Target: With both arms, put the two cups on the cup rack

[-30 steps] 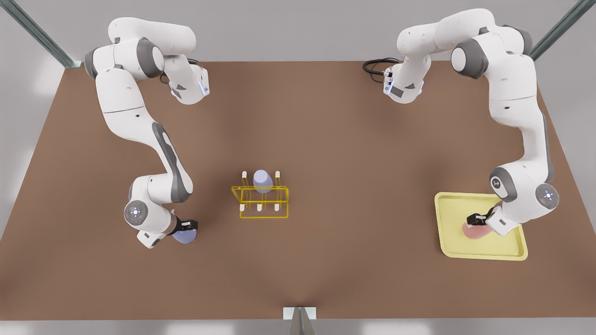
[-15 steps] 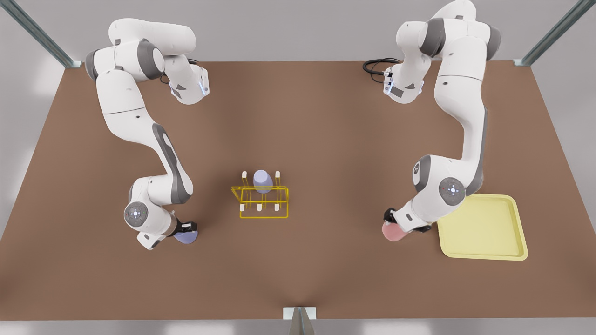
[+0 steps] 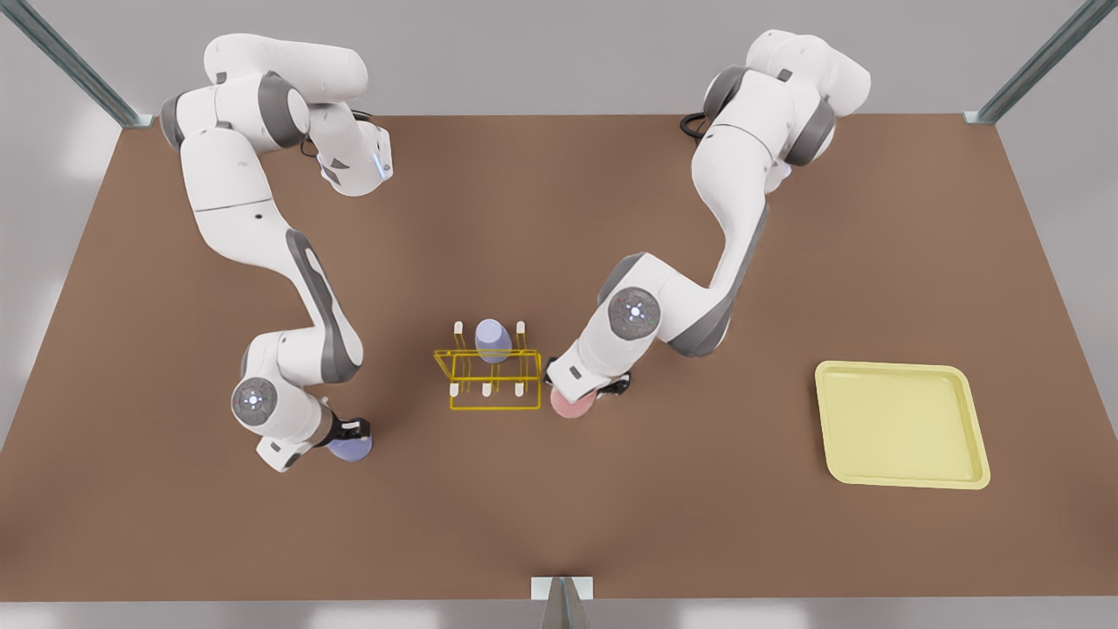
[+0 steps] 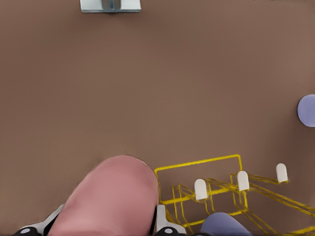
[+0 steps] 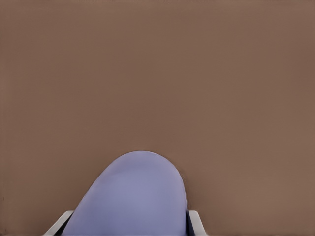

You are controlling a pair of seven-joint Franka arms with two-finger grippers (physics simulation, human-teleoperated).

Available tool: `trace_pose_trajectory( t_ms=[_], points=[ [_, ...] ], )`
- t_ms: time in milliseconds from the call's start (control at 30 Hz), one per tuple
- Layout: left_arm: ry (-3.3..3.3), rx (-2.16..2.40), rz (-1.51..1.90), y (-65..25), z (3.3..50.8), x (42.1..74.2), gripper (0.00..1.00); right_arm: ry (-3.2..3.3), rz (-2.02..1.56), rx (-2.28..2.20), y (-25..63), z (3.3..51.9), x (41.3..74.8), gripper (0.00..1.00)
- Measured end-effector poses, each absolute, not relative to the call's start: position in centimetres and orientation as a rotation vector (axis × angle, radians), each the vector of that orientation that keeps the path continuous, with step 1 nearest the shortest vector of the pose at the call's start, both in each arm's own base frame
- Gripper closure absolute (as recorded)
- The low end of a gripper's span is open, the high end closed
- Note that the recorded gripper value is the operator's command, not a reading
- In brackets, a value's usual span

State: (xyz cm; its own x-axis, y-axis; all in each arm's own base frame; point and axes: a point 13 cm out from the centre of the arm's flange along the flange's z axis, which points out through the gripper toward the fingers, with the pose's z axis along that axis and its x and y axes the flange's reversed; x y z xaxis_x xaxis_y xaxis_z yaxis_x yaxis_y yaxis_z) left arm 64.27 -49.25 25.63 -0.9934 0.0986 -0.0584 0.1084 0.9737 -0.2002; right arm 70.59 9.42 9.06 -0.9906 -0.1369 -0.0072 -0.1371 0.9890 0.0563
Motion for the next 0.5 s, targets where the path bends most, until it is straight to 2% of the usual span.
trace_pose_trajectory(
  t_ms=[100,267,367,500],
  points=[
    [3.085,0.025,-0.390,-51.2,26.4,63.4,0.15,3.101,0.114,-0.253,11.3,10.9,71.0,0.21],
    [3.083,-0.145,-0.470,-54.7,24.6,62.3,0.15,3.027,0.181,-0.335,16.0,16.1,71.4,0.21],
    [3.076,-0.204,-0.506,-57.2,23.9,61.0,0.15,2.990,0.224,-0.391,19.2,18.8,71.1,0.21],
    [3.054,-0.309,-0.538,-58.2,22.9,61.3,0.15,2.949,0.279,-0.482,23.9,22.4,70.0,0.21]
  ],
)
